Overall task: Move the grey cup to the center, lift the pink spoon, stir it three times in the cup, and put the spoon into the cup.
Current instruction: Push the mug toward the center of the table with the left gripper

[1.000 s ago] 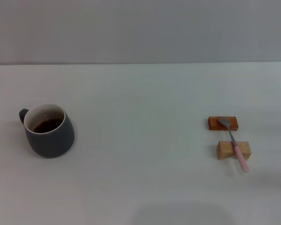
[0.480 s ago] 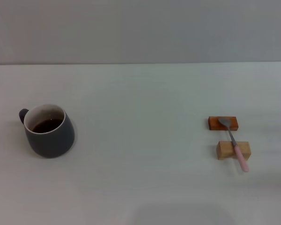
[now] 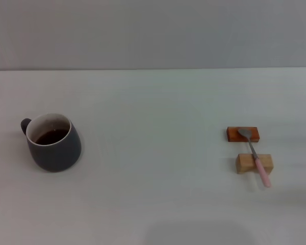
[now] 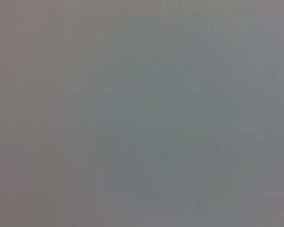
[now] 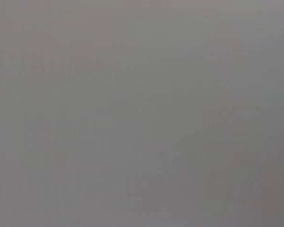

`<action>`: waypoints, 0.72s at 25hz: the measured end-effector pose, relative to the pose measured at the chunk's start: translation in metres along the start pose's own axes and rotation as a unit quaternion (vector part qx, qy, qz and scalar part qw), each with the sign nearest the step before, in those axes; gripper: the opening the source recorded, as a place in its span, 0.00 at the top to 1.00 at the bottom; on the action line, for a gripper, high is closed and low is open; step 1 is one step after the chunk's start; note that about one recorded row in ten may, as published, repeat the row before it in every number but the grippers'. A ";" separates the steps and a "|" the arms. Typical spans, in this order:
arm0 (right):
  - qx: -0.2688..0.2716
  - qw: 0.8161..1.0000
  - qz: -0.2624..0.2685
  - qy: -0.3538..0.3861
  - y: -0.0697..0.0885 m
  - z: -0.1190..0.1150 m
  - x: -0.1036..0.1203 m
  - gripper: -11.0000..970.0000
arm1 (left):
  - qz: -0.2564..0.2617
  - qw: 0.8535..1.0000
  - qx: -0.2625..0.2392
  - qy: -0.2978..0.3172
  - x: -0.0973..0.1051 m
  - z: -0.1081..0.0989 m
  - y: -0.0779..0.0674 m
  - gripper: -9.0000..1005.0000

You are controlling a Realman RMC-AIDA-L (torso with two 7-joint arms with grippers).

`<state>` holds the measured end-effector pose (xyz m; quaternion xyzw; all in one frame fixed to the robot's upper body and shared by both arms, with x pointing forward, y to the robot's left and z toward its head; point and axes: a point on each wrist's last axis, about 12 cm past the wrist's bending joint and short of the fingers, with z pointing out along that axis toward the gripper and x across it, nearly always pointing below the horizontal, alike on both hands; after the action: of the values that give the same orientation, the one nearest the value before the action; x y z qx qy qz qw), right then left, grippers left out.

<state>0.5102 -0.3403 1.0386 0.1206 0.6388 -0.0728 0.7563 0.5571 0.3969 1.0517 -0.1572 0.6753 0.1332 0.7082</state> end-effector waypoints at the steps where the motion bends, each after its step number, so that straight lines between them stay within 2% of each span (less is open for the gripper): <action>1: 0.000 1.000 0.000 0.000 0.000 0.000 0.000 0.28 | 0.000 1.000 0.000 0.000 0.000 0.000 0.000 0.23; 7: -0.002 1.000 -0.001 0.000 0.000 0.000 0.000 0.28 | 0.009 0.999 0.011 0.032 0.017 -0.015 0.001 0.29; 13: -0.004 1.000 -0.002 -0.002 0.001 0.001 -0.001 0.28 | 0.030 0.995 0.079 0.051 0.032 -0.038 -0.005 0.48; 18: -0.006 1.000 -0.003 -0.003 0.001 0.003 -0.001 0.28 | 0.062 0.984 0.154 0.067 0.042 -0.054 -0.016 0.74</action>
<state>0.5126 -0.3402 1.0404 0.1137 0.6376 -0.0720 0.7585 0.5161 0.3590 1.0085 -0.0124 0.7424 0.0603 0.6672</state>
